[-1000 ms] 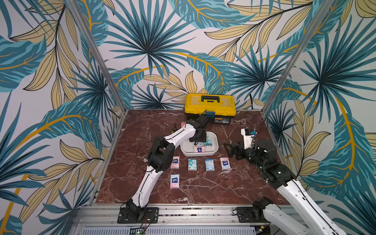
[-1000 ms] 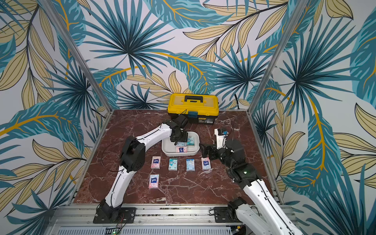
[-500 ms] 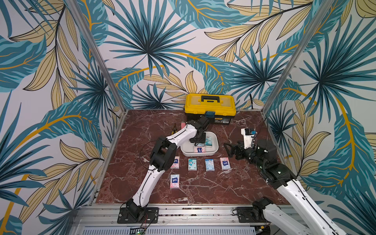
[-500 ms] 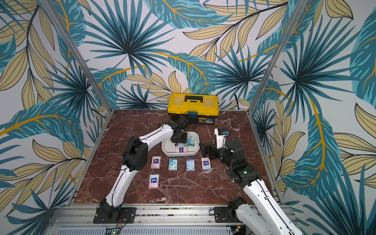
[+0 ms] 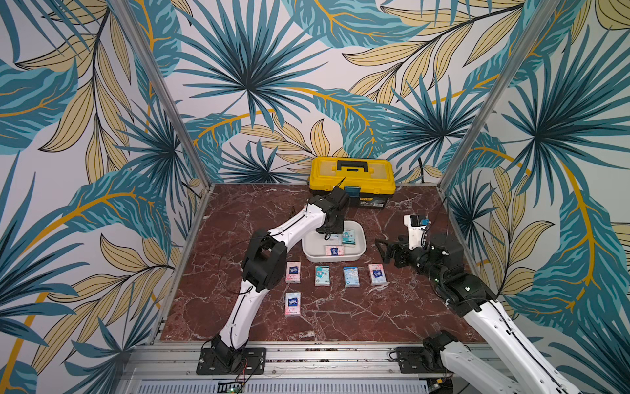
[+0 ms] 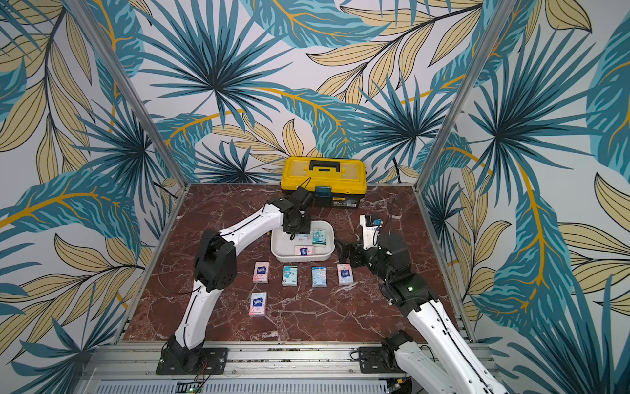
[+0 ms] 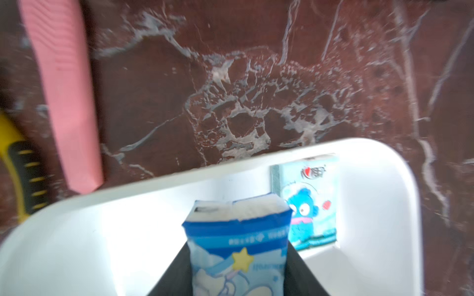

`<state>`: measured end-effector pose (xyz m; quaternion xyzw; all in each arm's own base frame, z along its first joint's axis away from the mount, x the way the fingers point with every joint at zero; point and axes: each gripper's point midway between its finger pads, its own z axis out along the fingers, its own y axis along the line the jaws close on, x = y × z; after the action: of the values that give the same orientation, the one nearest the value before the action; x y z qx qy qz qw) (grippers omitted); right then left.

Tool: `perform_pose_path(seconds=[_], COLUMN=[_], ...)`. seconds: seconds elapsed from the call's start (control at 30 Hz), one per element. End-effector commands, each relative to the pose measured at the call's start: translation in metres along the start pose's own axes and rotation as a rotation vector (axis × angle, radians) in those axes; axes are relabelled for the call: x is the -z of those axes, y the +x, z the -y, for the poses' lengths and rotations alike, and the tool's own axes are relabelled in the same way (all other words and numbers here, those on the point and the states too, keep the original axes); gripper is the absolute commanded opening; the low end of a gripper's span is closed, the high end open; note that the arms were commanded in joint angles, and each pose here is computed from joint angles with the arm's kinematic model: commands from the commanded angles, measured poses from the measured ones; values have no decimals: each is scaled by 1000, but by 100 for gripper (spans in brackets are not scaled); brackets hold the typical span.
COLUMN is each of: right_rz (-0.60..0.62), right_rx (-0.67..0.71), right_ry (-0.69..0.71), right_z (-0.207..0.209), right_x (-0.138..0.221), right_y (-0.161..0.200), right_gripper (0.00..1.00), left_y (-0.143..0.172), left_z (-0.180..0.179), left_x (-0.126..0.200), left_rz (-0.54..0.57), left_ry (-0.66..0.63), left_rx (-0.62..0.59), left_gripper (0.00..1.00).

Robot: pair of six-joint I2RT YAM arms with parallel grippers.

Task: Take the pocket tissues out of the storage box
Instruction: Pick up the pocket tissues from the storage box, then place the pocket tissues at the center of the board.

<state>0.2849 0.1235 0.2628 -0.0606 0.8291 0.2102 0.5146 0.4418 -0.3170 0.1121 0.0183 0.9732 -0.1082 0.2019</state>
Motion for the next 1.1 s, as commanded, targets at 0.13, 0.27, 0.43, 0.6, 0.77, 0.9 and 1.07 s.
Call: perform_pose_path(seconds=[0.13, 0.27, 0.43, 0.6, 0.77, 0.9, 1.07], right_rz=[-24, -44, -61, -76, -103, -117, -122], right_rx=[-37, -75, -89, -83, -89, -97, -110], right_ry=[38, 24, 4, 10, 15, 11, -1], right_z=[9, 7, 4, 5, 6, 6, 4], right_x=[-8, -13, -17, -14, -11, -8, -2], right_y=[9, 14, 16, 20, 28, 34, 39], right_gripper=[99, 99, 99, 99, 99, 99, 99], left_y=[2, 30, 79, 126, 162, 187, 211], left_z=[-9, -19, -25, -28, -25, -22, -23], left_x=[74, 95, 106, 109, 109, 105, 95], left_rz=[115, 105, 17, -43, -81, -114, -124], left_ry=[22, 18, -21, -30, -4, -9, -17], left_rx=[60, 86, 52, 77, 108, 101, 123], left_gripper=[48, 48, 48, 48, 48, 48, 48])
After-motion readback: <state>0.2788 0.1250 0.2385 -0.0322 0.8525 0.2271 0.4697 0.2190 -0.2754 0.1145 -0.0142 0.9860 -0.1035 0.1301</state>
